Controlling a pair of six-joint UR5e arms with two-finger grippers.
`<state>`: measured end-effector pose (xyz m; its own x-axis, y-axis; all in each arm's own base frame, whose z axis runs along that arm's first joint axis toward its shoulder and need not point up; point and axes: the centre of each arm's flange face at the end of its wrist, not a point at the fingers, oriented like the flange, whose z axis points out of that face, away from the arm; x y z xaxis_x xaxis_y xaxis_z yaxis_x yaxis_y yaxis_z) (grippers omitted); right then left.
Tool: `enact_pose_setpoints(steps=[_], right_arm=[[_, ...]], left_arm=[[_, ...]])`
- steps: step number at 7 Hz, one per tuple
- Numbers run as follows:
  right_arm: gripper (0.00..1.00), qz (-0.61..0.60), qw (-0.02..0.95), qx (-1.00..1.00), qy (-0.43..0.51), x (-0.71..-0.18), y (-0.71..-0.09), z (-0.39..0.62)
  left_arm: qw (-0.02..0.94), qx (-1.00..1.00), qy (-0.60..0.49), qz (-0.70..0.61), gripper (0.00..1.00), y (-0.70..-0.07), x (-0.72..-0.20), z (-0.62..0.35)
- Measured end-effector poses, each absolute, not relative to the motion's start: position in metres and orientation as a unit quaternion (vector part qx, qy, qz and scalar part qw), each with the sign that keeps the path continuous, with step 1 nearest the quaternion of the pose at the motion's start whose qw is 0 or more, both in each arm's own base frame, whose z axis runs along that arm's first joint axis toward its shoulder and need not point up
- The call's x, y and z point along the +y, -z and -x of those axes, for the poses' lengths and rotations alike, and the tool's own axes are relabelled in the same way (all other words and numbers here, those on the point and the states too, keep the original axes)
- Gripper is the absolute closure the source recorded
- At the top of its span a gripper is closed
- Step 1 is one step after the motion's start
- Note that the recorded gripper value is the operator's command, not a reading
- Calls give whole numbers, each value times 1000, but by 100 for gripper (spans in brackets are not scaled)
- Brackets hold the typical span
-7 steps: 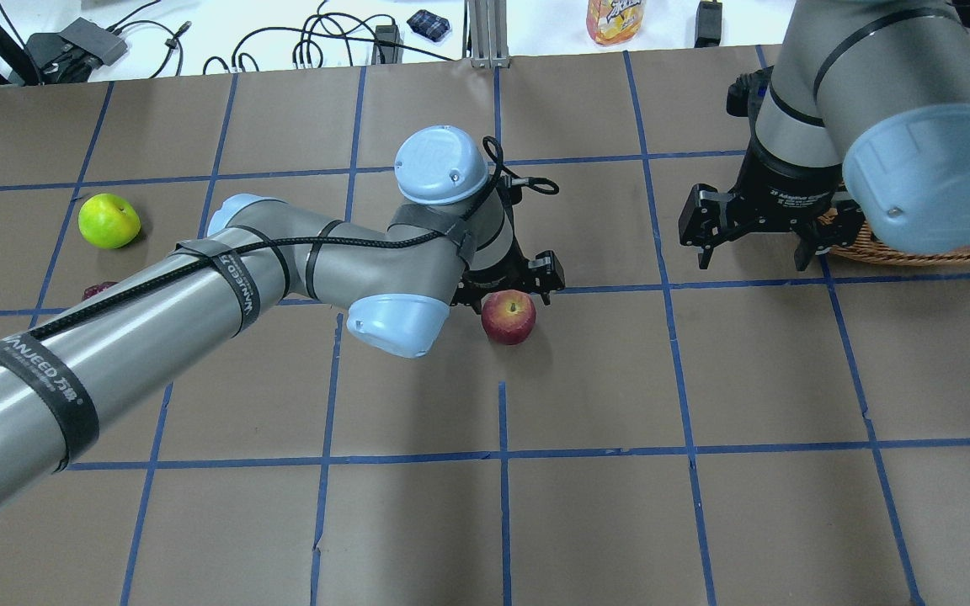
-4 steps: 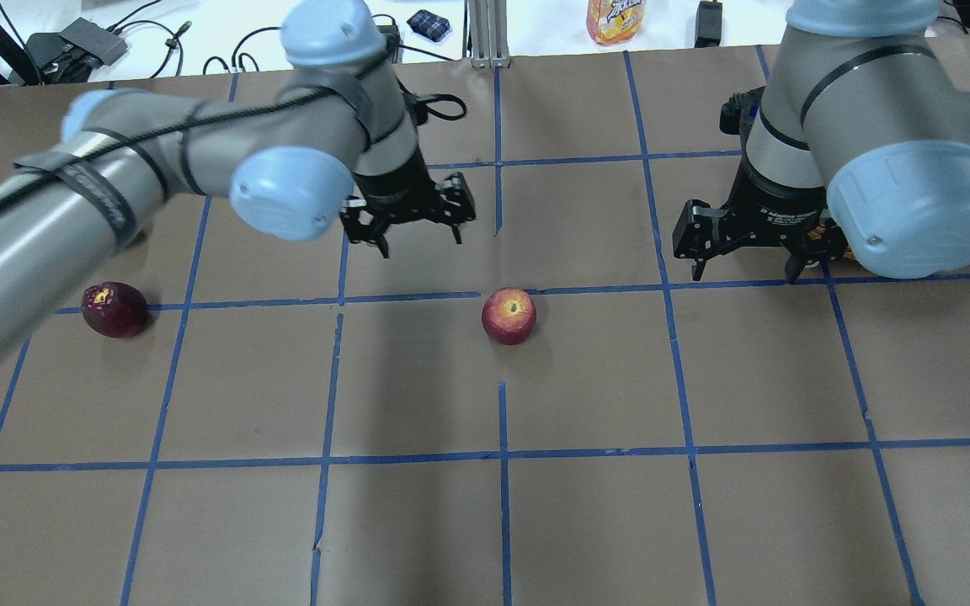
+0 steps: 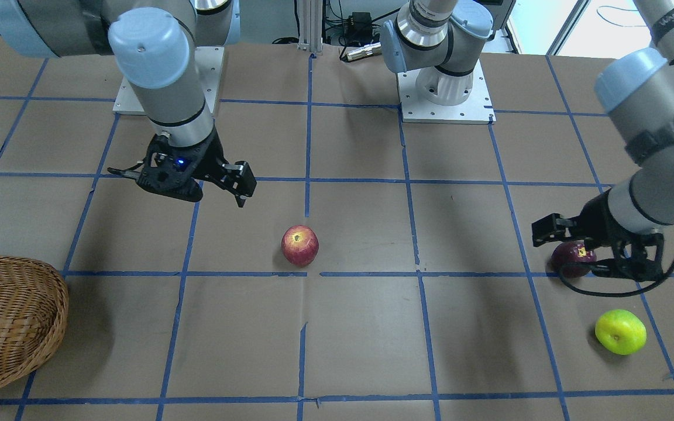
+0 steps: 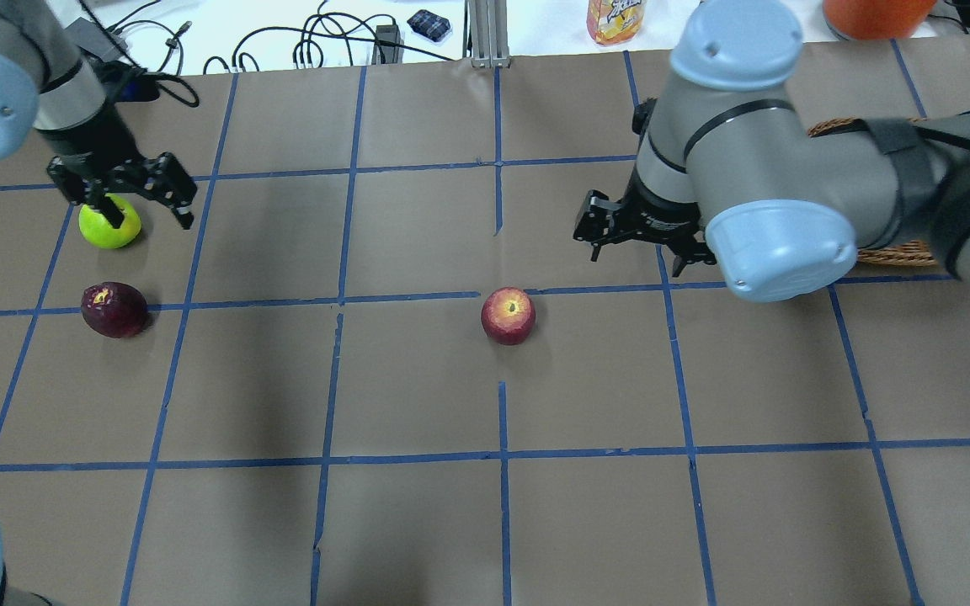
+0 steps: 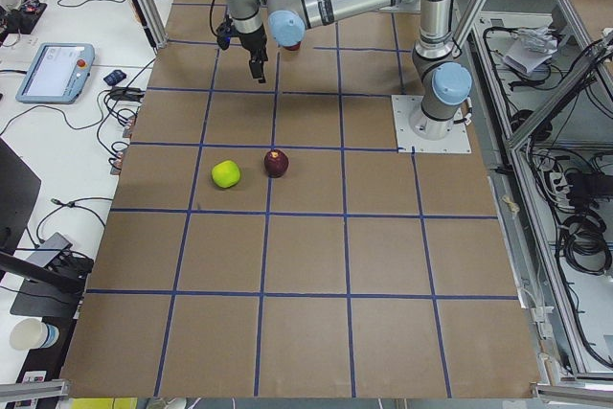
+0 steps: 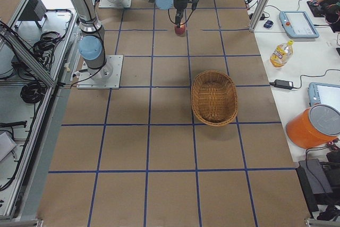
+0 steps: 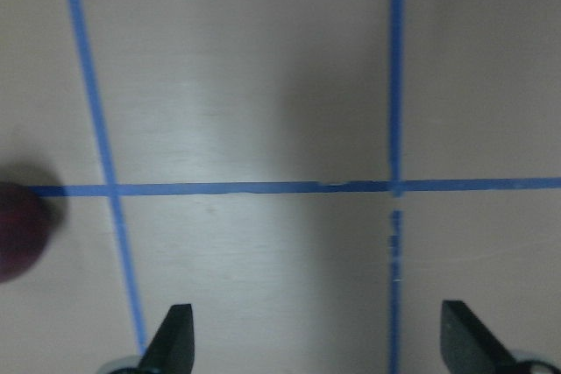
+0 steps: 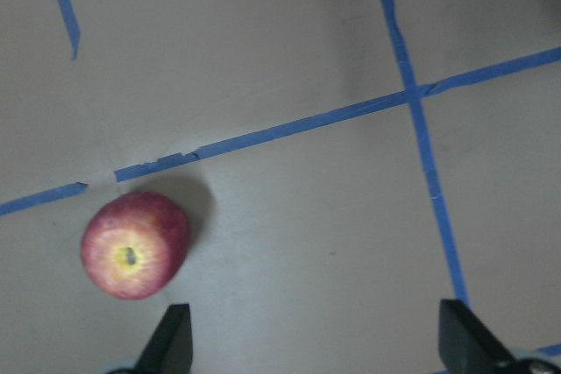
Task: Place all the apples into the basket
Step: 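Move left gripper to dark apple while right gripper reaches red apple, then grasp dark apple with left gripper while right gripper grasps red apple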
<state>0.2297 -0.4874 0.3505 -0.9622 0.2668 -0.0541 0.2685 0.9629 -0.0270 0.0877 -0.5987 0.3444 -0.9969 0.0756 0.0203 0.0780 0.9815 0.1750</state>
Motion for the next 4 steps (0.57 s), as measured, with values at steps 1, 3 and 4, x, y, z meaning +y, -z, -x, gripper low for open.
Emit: enact_pose_setpoints(steps=[1, 3, 4], right_arm=[[0, -151, 32, 988, 22, -489, -332, -260], [0, -158, 40, 986, 27, -491, -284, -314], [0, -155, 41, 987, 27, -490, -259, -334]], left_arm=[[19, -994, 101, 38, 0, -328, -590, -134], [31, -993, 106, 42, 0, -282, -578, -183], [29, -993, 99, 48, 0, -262, -576, -191]])
